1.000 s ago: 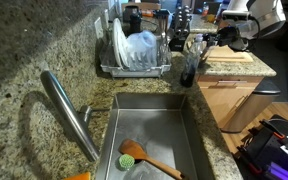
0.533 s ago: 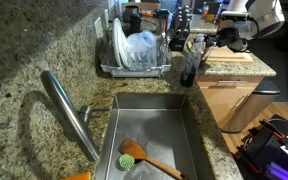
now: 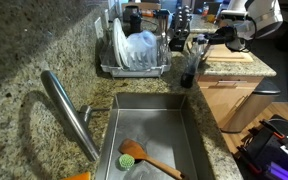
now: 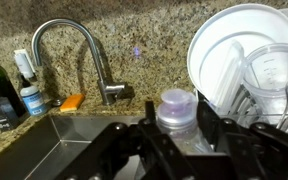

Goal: Move the bottle forward

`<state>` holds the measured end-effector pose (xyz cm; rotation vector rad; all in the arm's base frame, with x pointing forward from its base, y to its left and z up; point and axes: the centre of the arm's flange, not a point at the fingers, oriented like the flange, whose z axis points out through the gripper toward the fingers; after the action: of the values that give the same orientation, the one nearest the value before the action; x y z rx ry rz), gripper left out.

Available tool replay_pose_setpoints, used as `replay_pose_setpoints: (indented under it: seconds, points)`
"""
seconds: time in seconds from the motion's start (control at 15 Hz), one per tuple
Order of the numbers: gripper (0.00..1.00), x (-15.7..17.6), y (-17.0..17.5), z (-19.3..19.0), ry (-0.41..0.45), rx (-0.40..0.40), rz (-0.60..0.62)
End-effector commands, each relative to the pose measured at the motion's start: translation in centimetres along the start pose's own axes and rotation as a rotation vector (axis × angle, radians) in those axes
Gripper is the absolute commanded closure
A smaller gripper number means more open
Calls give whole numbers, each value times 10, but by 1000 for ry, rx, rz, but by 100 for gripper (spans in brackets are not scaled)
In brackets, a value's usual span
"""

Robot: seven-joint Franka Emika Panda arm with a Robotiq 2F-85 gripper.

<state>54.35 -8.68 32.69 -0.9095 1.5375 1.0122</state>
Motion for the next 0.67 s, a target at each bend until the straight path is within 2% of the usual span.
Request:
replay_pose_setpoints:
  seconds: [0.0,0.2,0.4,0.6]
  points:
    - [84,1,-7,-5,-6,42,-23]
    - [89,1,-5,-3,4,37,-31]
    - [89,2,-5,-2,12,32,-23]
    - [89,-7,6,12,-12,-9,-24]
